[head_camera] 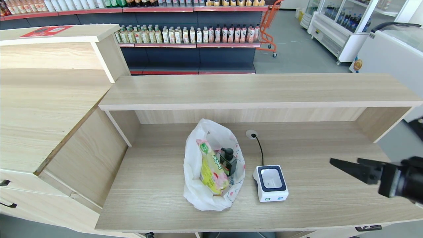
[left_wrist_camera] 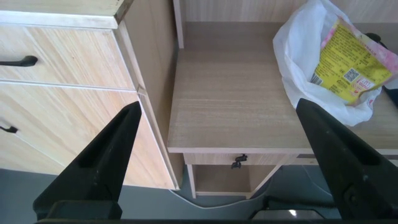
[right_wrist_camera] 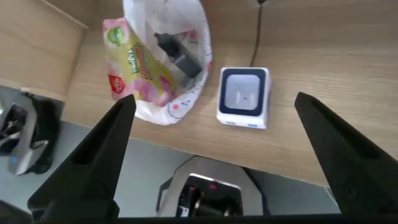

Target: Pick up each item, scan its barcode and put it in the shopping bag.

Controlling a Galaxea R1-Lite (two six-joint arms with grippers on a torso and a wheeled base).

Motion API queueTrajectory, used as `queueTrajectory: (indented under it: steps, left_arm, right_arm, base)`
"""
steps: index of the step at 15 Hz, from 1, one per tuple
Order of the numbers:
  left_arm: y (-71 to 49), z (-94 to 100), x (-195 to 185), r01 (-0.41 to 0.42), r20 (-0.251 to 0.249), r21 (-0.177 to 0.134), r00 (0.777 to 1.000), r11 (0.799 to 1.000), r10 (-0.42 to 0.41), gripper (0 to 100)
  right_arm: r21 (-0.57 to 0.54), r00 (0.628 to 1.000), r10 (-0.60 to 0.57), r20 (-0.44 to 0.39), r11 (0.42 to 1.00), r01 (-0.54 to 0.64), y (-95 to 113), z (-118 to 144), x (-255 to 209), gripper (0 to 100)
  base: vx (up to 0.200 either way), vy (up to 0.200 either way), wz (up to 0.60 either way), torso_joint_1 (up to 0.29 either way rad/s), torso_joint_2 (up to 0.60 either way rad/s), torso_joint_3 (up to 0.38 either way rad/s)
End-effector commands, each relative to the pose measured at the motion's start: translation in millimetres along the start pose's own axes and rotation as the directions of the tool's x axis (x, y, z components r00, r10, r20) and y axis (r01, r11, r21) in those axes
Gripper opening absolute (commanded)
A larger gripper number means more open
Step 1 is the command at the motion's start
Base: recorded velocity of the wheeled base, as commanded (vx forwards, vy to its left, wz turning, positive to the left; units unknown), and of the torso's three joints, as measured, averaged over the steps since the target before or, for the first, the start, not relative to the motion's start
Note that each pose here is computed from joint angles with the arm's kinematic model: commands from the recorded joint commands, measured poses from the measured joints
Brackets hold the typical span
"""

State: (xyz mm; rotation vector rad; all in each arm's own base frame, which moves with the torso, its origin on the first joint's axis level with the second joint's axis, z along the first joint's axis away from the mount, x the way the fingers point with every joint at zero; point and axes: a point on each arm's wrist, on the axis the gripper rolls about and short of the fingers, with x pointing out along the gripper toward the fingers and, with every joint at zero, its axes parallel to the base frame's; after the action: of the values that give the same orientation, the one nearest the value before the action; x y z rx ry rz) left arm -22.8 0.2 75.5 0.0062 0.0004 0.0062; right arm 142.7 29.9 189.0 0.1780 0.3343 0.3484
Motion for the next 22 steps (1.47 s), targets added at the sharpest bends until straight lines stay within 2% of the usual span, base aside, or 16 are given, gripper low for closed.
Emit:
queueTrajectory:
  steps: [1, 2, 3, 4, 5, 6, 7, 8, 11, 12, 13, 14, 21, 22]
  left_arm:
    - [0.0, 0.0, 0, 0.000, 0.000, 0.000, 1.000, 1.000, 0.000, 100]
    - [0.0, 0.0, 0, -0.002, 0.000, 0.000, 1.000, 1.000, 0.002, 100]
    - [0.0, 0.0, 0, -0.002, 0.000, 0.000, 1.000, 1.000, 0.002, 100]
    - [0.0, 0.0, 0, 0.000, 0.000, 0.000, 1.000, 1.000, 0.000, 100]
    - [0.0, 0.0, 0, -0.002, 0.000, 0.000, 1.000, 1.000, 0.002, 100]
    - [0.0, 0.0, 0, 0.000, 0.000, 0.000, 1.000, 1.000, 0.000, 100]
    - [0.0, 0.0, 0, 0.000, 0.000, 0.000, 1.000, 1.000, 0.000, 100]
    - [0.0, 0.0, 0, 0.000, 0.000, 0.000, 1.000, 1.000, 0.000, 100]
    - [0.0, 0.0, 0, 0.000, 0.000, 0.000, 1.000, 1.000, 0.000, 100]
    - [0.0, 0.0, 0, -0.002, 0.000, 0.000, 1.000, 1.000, 0.002, 100]
    - [0.0, 0.0, 0, 0.000, 0.000, 0.000, 1.000, 1.000, 0.000, 100]
    - [0.0, 0.0, 0, -0.002, 0.000, 0.000, 1.000, 1.000, 0.002, 100]
    - [0.0, 0.0, 0, 0.000, 0.000, 0.000, 1.000, 1.000, 0.000, 100]
    - [0.0, 0.0, 0, 0.000, 0.000, 0.000, 1.000, 1.000, 0.000, 100]
  right_arm:
    - [-0.018, 0.977, -0.189, 0.101, 0.981, 0.191, -6, -62, -69, 100]
    - [-0.018, 0.964, -0.238, 0.120, 0.970, 0.242, -6, -104, -93, 100]
    - [-0.013, 0.947, -0.279, 0.157, 0.959, 0.285, -7, -129, -100, 100]
    - [-0.013, 0.935, -0.306, 0.182, 0.950, 0.313, -7, -140, -108, 100]
    - [-0.026, 0.936, -0.310, 0.167, 0.948, 0.318, -6, -153, -115, 100]
    - [-0.078, 0.929, -0.272, 0.252, 0.951, 0.299, -4, -155, -120, 100]
    - [-0.124, 0.917, -0.263, 0.299, 0.942, 0.311, -4, -156, -121, 100]
    - [-0.159, 0.892, -0.303, 0.337, 0.915, 0.371, -3, -160, -124, 100]
    - [-0.157, 0.892, -0.296, 0.342, 0.918, 0.365, -3, -160, -124, 100]
    - [-0.109, 0.881, -0.336, 0.333, 0.914, 0.390, -4, -161, -125, 100]
    - [-0.013, 0.852, -0.419, 0.314, 0.895, 0.446, -6, -162, -125, 100]
    - [0.002, 0.852, -0.415, 0.319, 0.899, 0.438, -5, -162, -126, 100]
    - [-0.032, 0.855, -0.412, 0.314, 0.896, 0.443, -5, -163, -126, 100]
    - [-0.032, 0.855, -0.412, 0.316, 0.896, 0.443, -5, -163, -126, 0]
  base:
    - [0.000, 0.000, 0.00, 0.000, 0.00, 0.000]
    - [0.000, 0.000, 0.00, 0.000, 0.00, 0.000]
    - [0.000, 0.000, 0.00, 0.000, 0.00, 0.000]
    - [0.000, 0.000, 0.00, 0.000, 0.00, 0.000]
    - [0.000, 0.000, 0.00, 0.000, 0.00, 0.000]
    - [0.000, 0.000, 0.00, 0.000, 0.00, 0.000]
    - [0.000, 0.000, 0.00, 0.000, 0.00, 0.000]
    - [0.000, 0.000, 0.00, 0.000, 0.00, 0.000]
    - [0.000, 0.000, 0.00, 0.000, 0.00, 0.000]
    - [0.000, 0.000, 0.00, 0.000, 0.00, 0.000]
    - [0.000, 0.000, 0.00, 0.000, 0.00, 0.000]
    - [0.000, 0.000, 0.00, 0.000, 0.00, 0.000]
    - [0.000, 0.000, 0.00, 0.000, 0.00, 0.000]
    - [0.000, 0.000, 0.00, 0.000, 0.00, 0.000]
